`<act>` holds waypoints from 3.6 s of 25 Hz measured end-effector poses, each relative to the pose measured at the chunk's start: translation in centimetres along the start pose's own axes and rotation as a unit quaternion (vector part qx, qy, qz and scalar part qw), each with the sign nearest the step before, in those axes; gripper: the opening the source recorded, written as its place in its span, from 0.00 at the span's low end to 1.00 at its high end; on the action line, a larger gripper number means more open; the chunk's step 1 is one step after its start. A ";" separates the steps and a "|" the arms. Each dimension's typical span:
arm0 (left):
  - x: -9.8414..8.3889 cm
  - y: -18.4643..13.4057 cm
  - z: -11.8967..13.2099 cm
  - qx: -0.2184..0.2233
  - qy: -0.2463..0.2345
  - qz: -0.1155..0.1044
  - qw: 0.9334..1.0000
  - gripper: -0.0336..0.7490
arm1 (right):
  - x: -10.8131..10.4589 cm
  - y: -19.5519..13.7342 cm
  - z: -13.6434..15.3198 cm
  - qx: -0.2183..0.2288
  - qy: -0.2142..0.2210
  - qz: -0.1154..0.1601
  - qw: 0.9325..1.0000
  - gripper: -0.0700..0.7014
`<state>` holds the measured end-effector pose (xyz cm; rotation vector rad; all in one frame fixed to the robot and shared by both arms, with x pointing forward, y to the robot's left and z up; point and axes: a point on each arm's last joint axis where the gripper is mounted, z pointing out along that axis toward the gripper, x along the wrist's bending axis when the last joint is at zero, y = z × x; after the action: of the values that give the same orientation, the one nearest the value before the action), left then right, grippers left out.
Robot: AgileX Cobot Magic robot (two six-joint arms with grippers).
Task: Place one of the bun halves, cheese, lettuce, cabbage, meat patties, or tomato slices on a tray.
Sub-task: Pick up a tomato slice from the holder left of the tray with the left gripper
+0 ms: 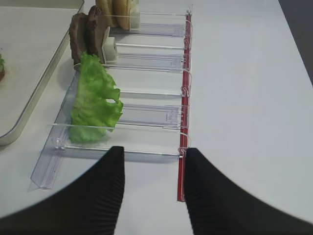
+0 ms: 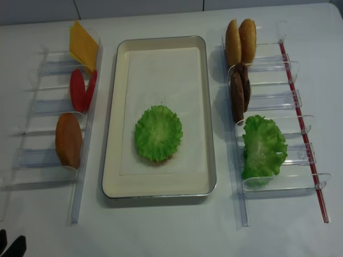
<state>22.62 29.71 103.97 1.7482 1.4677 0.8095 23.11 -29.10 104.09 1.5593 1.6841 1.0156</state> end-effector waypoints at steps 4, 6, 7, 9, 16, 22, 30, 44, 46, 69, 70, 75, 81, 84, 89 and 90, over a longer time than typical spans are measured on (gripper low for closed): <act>0.0 0.0 0.0 0.000 0.000 0.000 1.000 0.34 | 0.0 0.0 0.0 0.000 0.000 0.000 1.000 0.49; 0.0 0.0 0.0 0.000 0.000 0.000 1.000 0.34 | 0.0 0.0 0.0 0.000 0.000 0.000 1.000 0.49; 0.0 0.0 0.0 0.000 0.000 0.000 1.000 0.34 | 0.0 0.0 0.0 0.000 0.000 0.000 1.000 0.49; 0.0 0.0 0.0 0.000 0.000 0.000 1.000 0.34 | 0.0 0.0 0.0 0.000 0.000 0.000 1.000 0.49; 0.0 0.0 0.0 0.000 0.000 0.000 1.000 0.34 | 0.0 0.0 0.0 0.000 0.000 0.000 1.000 0.49; 0.0 0.0 0.0 0.000 0.000 0.000 1.000 0.34 | 0.0 0.0 0.0 0.000 0.000 0.000 1.000 0.49; -0.2 0.0 0.0 -0.001 -0.011 -0.004 1.000 0.34 | 0.0 0.0 0.0 0.000 0.000 -0.001 1.000 0.49; -0.4 4.1 -0.3 0.053 -0.037 -0.038 0.997 0.40 | 0.0 0.0 0.0 0.000 0.000 -0.001 1.000 0.49; -0.2 5.9 0.0 0.066 -0.037 -0.042 0.996 0.44 | 0.0 0.0 0.0 0.000 0.000 -0.001 1.000 0.49; 1.5 20.0 15.6 0.261 -0.050 -0.033 0.964 0.65 | 0.0 0.0 0.0 0.000 0.000 0.000 1.000 0.49; 1.4 20.2 16.5 0.267 -0.052 -0.028 0.962 0.65 | 0.0 0.0 0.0 0.000 0.000 0.000 1.000 0.49; 0.0 21.1 20.7 0.289 -0.069 -0.004 0.955 0.64 | 0.0 0.0 0.0 0.000 0.000 0.000 1.000 0.49; -0.4 20.6 25.7 0.320 -0.046 0.017 0.946 0.63 | 0.0 0.0 0.0 0.000 0.000 0.000 1.000 0.49; -0.4 20.5 27.5 0.332 -0.044 0.016 0.942 0.62 | 0.0 0.0 0.0 0.000 0.000 0.000 1.000 0.49; -0.4 20.5 29.8 0.335 -0.039 0.021 0.941 0.62 | 0.0 0.0 0.0 0.001 0.000 0.000 1.000 0.49; -0.4 20.4 30.1 0.335 -0.036 0.025 0.941 0.62 | 0.0 0.0 0.0 0.001 0.000 0.000 1.000 0.49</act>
<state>58.45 23.50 104.20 2.2816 1.7816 0.2597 23.10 -29.10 104.07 1.5604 1.6856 1.0142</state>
